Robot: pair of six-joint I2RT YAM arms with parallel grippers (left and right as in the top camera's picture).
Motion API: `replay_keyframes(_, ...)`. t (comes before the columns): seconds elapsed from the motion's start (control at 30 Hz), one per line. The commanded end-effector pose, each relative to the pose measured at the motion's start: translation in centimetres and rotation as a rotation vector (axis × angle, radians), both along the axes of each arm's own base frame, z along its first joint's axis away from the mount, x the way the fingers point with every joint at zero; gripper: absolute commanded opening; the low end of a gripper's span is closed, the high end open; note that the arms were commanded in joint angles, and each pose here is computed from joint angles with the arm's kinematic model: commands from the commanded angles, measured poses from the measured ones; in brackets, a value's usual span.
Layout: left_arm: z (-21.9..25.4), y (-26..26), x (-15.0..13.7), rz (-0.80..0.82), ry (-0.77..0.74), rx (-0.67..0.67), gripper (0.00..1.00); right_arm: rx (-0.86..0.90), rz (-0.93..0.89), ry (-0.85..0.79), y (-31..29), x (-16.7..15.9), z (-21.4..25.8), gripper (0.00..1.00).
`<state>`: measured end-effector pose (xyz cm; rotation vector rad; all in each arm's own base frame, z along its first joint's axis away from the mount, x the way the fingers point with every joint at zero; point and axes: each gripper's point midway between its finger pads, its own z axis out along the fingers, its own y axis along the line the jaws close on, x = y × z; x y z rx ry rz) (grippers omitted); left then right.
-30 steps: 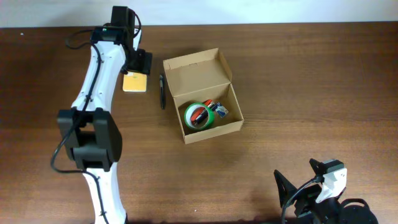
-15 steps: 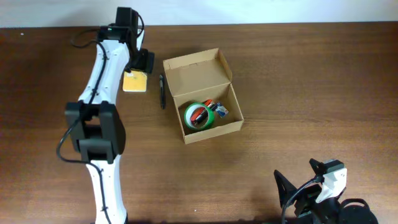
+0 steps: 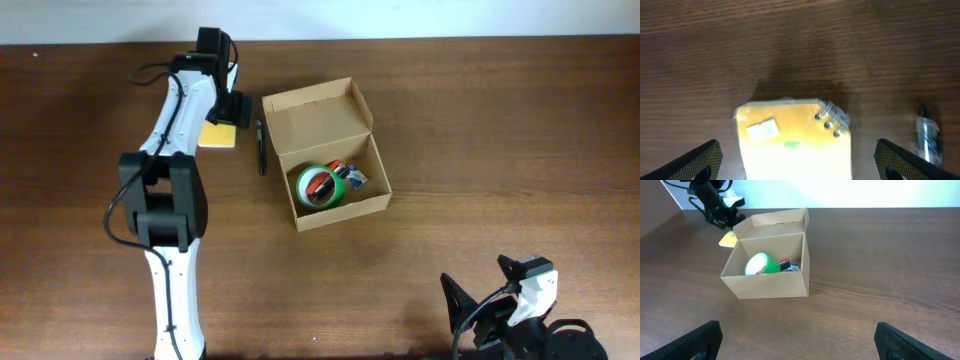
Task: Pack container
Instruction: 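Lower the left gripper onto the yellow sticky-note pad and grasp it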
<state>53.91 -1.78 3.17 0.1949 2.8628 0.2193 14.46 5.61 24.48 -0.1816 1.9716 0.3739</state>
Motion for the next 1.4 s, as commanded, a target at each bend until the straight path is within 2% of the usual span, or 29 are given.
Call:
replay_keyframes(0.0, -1.4, 0.2, 0.2, -0.003, 0.017, -0.007, 0.97, 0.003, -0.014, -0.011, -0.3, 0.1, 0.2, 0.99)
replay_keyframes(0.5, -2.6, 2.1, 0.8, 0.143, -0.009, -0.036, 0.97, 0.003, -0.014, -0.011, -0.3, 0.1, 0.2, 0.99)
replay_keyframes(0.9, -4.1, 1.7, -1.5, 0.14, 0.094, -0.051, 0.96, 0.003, -0.014, -0.011, -0.3, 0.1, 0.2, 0.99)
replay_keyframes(0.97, -4.4, 1.7, -1.9, 0.141, 0.108, -0.05, 0.89, 0.003, -0.014, -0.011, -0.3, 0.1, 0.2, 0.99)
replay_keyframes(1.03, -4.7, 1.7, -2.0, 0.141, 0.118, -0.049, 0.78, 0.003, -0.014, -0.011, -0.3, 0.1, 0.2, 0.99)
replay_keyframes(1.17, -5.6, 1.8, -2.5, 0.146, 0.144, -0.047, 0.7, 0.003, -0.014, -0.011, -0.3, 0.1, 0.2, 0.99)
replay_keyframes(1.37, -6.5, 1.8, -3.2, 0.146, 0.182, -0.044, 0.27, 0.003, -0.014, -0.011, -0.3, 0.1, 0.2, 0.99)
